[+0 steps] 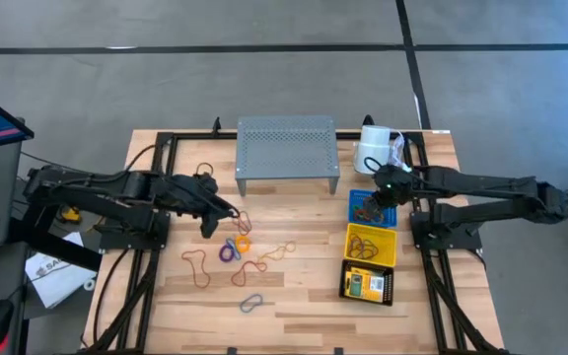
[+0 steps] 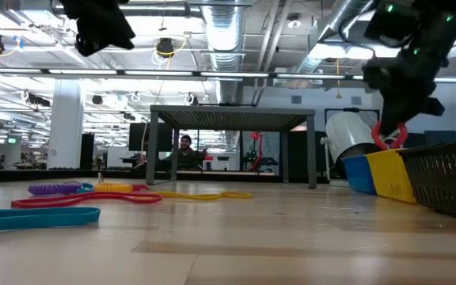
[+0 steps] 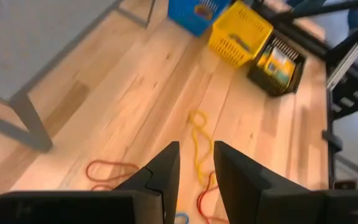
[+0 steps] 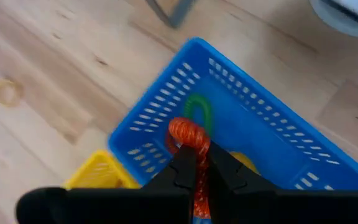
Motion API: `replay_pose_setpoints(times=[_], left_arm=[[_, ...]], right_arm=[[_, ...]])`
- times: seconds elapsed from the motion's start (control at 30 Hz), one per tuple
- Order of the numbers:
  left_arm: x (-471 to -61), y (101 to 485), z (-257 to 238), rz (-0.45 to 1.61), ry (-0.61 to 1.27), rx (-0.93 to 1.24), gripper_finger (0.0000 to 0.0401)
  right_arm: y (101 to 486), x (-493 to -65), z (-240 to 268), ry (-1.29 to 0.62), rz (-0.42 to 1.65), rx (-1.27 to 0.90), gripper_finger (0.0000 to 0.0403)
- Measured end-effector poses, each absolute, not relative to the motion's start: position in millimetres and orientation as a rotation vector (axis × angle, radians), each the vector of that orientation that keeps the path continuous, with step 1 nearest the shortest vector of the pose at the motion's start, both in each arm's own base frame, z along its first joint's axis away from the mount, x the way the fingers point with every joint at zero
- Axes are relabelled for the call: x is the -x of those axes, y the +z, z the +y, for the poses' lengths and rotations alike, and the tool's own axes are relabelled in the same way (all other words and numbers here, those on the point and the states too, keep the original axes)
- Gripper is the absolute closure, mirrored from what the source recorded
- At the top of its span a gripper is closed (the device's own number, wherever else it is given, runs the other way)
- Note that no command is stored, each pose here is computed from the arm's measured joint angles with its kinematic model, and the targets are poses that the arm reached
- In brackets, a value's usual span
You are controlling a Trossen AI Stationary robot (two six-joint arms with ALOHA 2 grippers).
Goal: Pick & Place Office Desk Supplies
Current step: Put the orange spring keychain into the blue basket, then put the yellow rubber band into the yellow basket
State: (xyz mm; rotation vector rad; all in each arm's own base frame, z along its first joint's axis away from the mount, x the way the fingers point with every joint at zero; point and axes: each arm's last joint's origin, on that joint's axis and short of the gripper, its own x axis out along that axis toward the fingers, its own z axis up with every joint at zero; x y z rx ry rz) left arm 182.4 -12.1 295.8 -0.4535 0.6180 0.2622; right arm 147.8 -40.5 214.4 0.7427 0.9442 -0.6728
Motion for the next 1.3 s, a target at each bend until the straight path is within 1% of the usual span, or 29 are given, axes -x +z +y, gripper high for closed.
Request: replay_pose_setpoints(times=[0.2, 0.47, 0.57, 0.67, 0.77, 0.9, 1.0, 1.13, 1.3], left_arm=[[-191, 287, -14, 0.686, 0.242, 0.454, 0.0309], [-195, 282, -15, 0.717, 0.237, 0.452, 0.0309], [-195, 282, -15, 0.717, 0.237, 0.451, 0.0309], [-195, 282, -15, 0.717, 0.236, 0.451, 0.0309], [-195, 282, -15, 0.718, 0.236, 0.45, 0.0309], [-195, 282, -15, 0.718, 0.236, 0.45, 0.0309], [-195, 283, -16, 0.723, 0.207, 0.46, 0.0309], [-201, 283, -18, 0.717, 0.135, 0.451, 0.0309], [-229, 280, -23, 0.626, 0.025, 0.413, 0.0309]], right_arm=[[201, -154, -51, -0.677, 1.023, -0.746, 0.0394], [185, -163, -58, -0.696, 1.121, -0.73, 0.0374], [181, -166, -59, -0.698, 1.141, -0.729, 0.0359], [179, -169, -58, -0.647, 1.151, -0.741, 0.0326], [180, -170, -57, -0.602, 1.148, -0.758, 0.0275], [181, -169, -57, -0.619, 1.138, -0.779, 0.0202], [186, -167, -57, -0.629, 1.1, -0.785, 0.0172], [205, -167, -55, -0.62, 0.996, -0.789, 0.0169], [242, -170, -45, -0.537, 0.802, -0.773, 0.0194]])
